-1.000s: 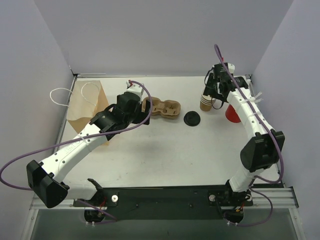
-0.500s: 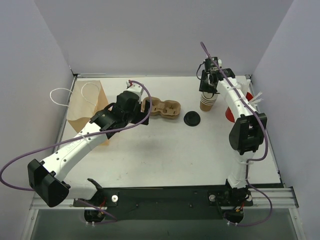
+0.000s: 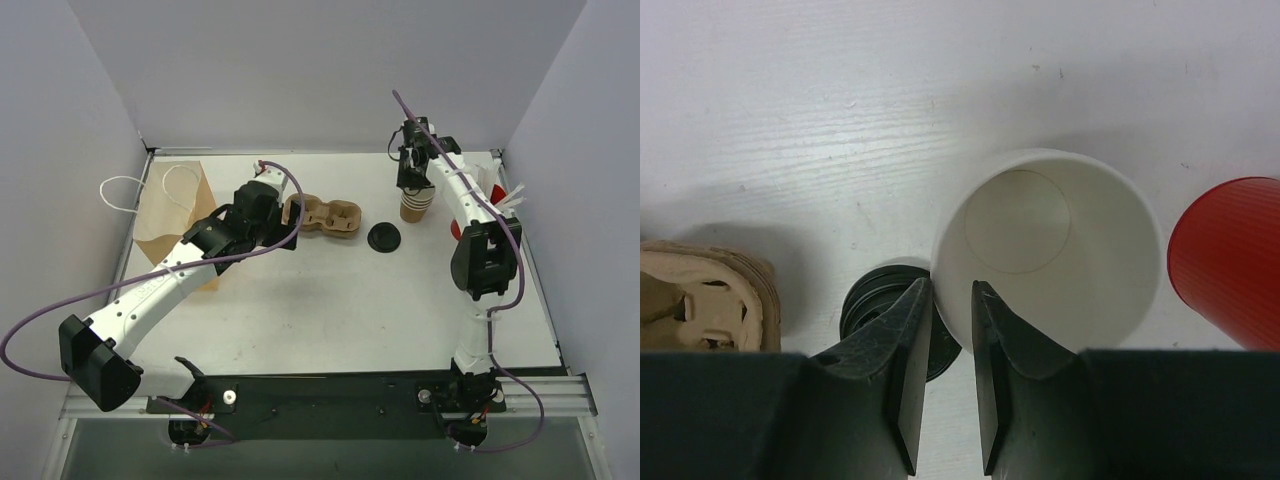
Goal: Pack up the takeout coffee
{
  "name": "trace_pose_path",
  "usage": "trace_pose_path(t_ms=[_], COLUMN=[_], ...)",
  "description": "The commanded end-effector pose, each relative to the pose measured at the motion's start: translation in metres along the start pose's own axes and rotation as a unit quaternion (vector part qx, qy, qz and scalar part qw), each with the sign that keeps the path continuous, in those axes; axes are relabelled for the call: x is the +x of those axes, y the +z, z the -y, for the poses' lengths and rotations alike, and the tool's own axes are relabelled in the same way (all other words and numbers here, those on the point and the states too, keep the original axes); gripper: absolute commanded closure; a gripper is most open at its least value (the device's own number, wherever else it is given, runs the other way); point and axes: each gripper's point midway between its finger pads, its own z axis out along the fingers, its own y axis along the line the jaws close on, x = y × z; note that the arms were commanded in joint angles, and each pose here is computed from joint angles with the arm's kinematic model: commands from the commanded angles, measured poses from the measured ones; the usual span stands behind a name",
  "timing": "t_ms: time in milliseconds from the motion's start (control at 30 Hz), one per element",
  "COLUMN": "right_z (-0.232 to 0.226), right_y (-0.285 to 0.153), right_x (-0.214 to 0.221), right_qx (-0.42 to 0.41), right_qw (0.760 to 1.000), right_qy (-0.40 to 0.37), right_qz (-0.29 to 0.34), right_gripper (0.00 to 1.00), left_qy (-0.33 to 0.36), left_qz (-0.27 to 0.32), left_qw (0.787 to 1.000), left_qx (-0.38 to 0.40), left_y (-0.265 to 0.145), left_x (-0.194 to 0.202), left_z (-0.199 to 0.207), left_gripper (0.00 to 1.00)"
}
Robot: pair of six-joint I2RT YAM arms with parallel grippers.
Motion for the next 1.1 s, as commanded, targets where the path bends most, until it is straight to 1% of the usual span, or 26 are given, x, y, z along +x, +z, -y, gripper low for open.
trace_pose_path(t_ms=[0, 333, 367, 433, 633, 733, 800, 1067], right_z=[-0.003, -0.005, -0.006, -0.005, -0.003, -0.002, -0.001, 0.000], right_y=[-0.005, 0.001, 0.001, 0.001, 0.006, 0.008, 0.006, -0.001], right_x=[-0.006, -0.004, -0.003, -0.003, 0.001, 0.001, -0.002, -0.008], right_qx=[-0.001, -0.001, -0.002, 0.005, 0.015, 0.022, 0.025, 0.032], right_qw=[1.000, 1.000, 1.000, 1.000, 0.999, 0.999, 0.999, 0.999], right_qy=[-0.009, -0.014, -0.016, -0.023, -0.028, -0.028, -0.029, -0.033], right_qz=[0.003, -0.005, -0.006, -0.006, -0.013, -0.013, -0.008, 0.003], right_gripper=[0.81, 0.83, 0.80, 0.79, 0.79, 0.83, 0.84, 0.84], left_qy=[-0.005, -0.008, -0.008, -0.008, -0.009, -0.010, -0.009, -0.010], left_qz=[0.024, 0.025, 0.025, 0.024, 0.024, 0.025, 0.024, 0.023], left_qw=[1.000, 1.000, 1.000, 1.000, 1.000, 1.000, 1.000, 1.000], left_qx=[0.008, 0.007, 0.007, 0.007, 0.007, 0.006, 0.006, 0.006], left_y=[-0.005, -0.006, -0.006, -0.006, -0.006, -0.006, -0.007, -0.006], left_x=[-0.020, -0.021, -0.020, -0.020, -0.020, -0.020, -0.019, -0.018], left_z=[0.001, -0.001, -0.001, -0.001, -0.002, -0.003, -0.004, -0.004], left_gripper=[0.02, 0.03, 0.03, 0.03, 0.03, 0.03, 0.03, 0.02])
